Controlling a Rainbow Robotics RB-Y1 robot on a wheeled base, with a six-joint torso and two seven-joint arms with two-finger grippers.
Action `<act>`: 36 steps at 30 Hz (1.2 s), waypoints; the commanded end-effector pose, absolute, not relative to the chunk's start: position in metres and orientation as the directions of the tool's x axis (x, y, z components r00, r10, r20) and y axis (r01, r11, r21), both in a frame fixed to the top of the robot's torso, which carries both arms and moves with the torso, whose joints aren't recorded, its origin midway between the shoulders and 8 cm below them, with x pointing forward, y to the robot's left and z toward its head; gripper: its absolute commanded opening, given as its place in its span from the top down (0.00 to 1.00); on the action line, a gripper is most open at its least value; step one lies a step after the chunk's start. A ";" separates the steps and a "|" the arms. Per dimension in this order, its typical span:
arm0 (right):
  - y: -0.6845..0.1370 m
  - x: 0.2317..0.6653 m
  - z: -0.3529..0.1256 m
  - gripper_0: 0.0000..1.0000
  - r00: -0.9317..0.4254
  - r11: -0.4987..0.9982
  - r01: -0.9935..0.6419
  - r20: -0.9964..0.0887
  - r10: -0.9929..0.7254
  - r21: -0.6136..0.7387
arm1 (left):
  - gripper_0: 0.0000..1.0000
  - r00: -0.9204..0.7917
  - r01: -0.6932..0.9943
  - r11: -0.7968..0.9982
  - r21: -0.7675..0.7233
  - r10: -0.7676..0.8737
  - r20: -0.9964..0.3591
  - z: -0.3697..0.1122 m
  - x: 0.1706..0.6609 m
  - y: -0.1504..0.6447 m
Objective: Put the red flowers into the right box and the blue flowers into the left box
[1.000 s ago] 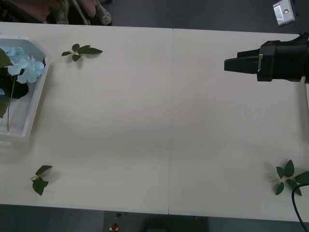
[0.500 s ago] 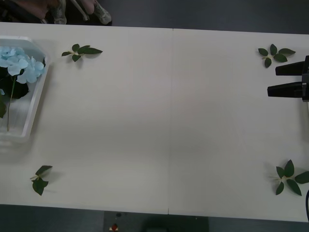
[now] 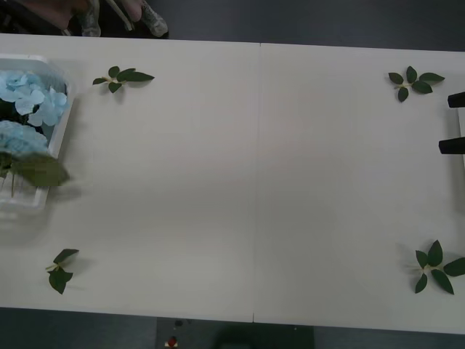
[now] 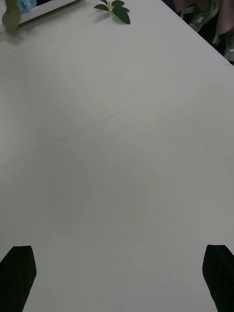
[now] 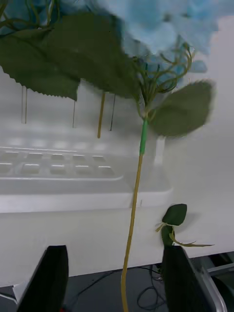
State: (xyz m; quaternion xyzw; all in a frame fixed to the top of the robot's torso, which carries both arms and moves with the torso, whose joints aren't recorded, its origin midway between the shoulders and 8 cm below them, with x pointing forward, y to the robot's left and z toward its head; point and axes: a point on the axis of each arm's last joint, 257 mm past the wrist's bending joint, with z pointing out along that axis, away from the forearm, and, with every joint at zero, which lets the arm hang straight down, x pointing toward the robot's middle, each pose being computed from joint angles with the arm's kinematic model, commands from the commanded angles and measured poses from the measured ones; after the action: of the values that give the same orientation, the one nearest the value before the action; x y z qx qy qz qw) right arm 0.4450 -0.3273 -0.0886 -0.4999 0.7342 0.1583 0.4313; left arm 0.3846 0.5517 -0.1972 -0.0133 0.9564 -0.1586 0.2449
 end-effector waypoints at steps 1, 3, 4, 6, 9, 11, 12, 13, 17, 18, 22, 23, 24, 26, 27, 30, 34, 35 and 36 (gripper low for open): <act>-0.340 0.441 -0.073 0.00 -0.107 0.440 -0.872 -0.793 -0.600 -0.216 | 0.34 -0.857 0.087 0.950 -0.299 -0.082 -0.509 -0.194 0.376 0.570; -0.343 0.440 -0.074 0.00 -0.120 0.447 -0.874 -0.806 -0.579 -0.191 | 0.32 -0.840 0.108 0.948 -0.300 -0.074 -0.538 -0.194 0.379 0.572; -0.344 0.438 -0.075 0.00 -0.128 0.448 -0.876 -0.812 -0.569 -0.176 | 0.32 -0.827 0.126 0.946 -0.300 -0.068 -0.558 -0.191 0.380 0.572; -0.345 0.437 -0.074 0.00 -0.138 0.452 -0.879 -0.825 -0.548 -0.154 | 0.30 -0.799 0.175 0.939 -0.297 -0.041 -0.600 -0.179 0.384 0.570; -0.346 0.436 -0.075 0.00 -0.144 0.453 -0.881 -0.834 -0.533 -0.137 | 0.29 -0.738 0.270 0.918 -0.289 0.005 -0.675 -0.143 0.386 0.559; -0.345 0.437 -0.074 0.00 -0.142 0.453 -0.880 -0.834 -0.533 -0.139 | 0.30 -0.678 0.338 0.893 -0.295 0.014 -0.735 -0.113 0.393 0.540; -0.346 0.436 -0.075 0.00 -0.143 0.455 -0.880 -0.834 -0.532 -0.139 | 0.30 -0.651 0.373 0.881 -0.290 0.025 -0.759 -0.102 0.397 0.528; -0.346 0.436 -0.075 0.00 -0.143 0.455 -0.880 -0.834 -0.532 -0.139 | 0.29 -0.613 0.408 0.869 -0.281 0.033 -0.789 -0.087 0.405 0.514; -0.346 0.436 -0.075 0.00 -0.143 0.455 -0.880 -0.834 -0.532 -0.139 | 0.29 -0.472 0.486 0.847 -0.215 0.047 -0.880 -0.046 0.446 0.453; -0.346 0.436 -0.075 0.00 -0.143 0.455 -0.880 -0.834 -0.532 -0.139 | 0.29 -0.455 0.487 0.847 -0.211 0.040 -0.889 -0.043 0.454 0.440; -0.346 0.436 -0.075 0.00 -0.143 0.455 -0.880 -0.834 -0.532 -0.139 | 0.29 -0.383 0.476 0.853 -0.214 -0.019 -0.924 -0.048 0.488 0.387; -0.346 0.436 -0.075 0.00 -0.143 0.455 -0.880 -0.834 -0.532 -0.139 | 0.29 -0.376 0.479 0.852 -0.211 -0.018 -0.927 -0.052 0.492 0.379; -0.346 0.436 -0.075 0.00 -0.143 0.455 -0.880 -0.834 -0.532 -0.139 | 0.29 -0.357 0.496 0.849 -0.184 0.006 -0.934 -0.059 0.501 0.362; -0.346 0.436 -0.075 0.00 -0.143 0.455 -0.880 -0.834 -0.532 -0.139 | 0.29 -0.338 0.525 0.839 -0.139 0.056 -0.940 -0.071 0.513 0.336; -0.346 0.436 -0.075 0.00 -0.143 0.455 -0.880 -0.834 -0.532 -0.139 | 0.29 -0.331 0.544 0.832 -0.106 0.097 -0.939 -0.080 0.518 0.322; -0.346 0.436 -0.075 0.00 -0.143 0.455 -0.880 -0.834 -0.532 -0.139 | 0.29 -0.293 0.593 0.805 0.005 0.222 -0.930 -0.093 0.529 0.288; -0.346 0.436 -0.075 0.00 -0.143 0.455 -0.880 -0.834 -0.532 -0.139 | 0.29 -0.231 0.684 0.721 0.108 0.354 -0.906 -0.100 0.535 0.226; -0.346 0.436 -0.075 0.00 -0.143 0.455 -0.880 -0.834 -0.532 -0.139 | 0.29 -0.208 0.708 0.696 0.119 0.366 -0.907 -0.100 0.534 0.205; -0.346 0.436 -0.075 0.00 -0.143 0.455 -0.880 -0.834 -0.532 -0.139 | 0.30 -0.189 0.726 0.676 0.128 0.374 -0.908 -0.101 0.531 0.190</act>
State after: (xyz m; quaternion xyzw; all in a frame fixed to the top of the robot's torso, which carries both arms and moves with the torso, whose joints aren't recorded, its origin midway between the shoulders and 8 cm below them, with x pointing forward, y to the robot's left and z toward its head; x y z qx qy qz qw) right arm 0.4365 -0.3391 -0.0918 -0.4623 0.7389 0.2228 0.4365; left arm 0.5308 0.2237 -0.1260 0.3289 0.7792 -0.1728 0.5047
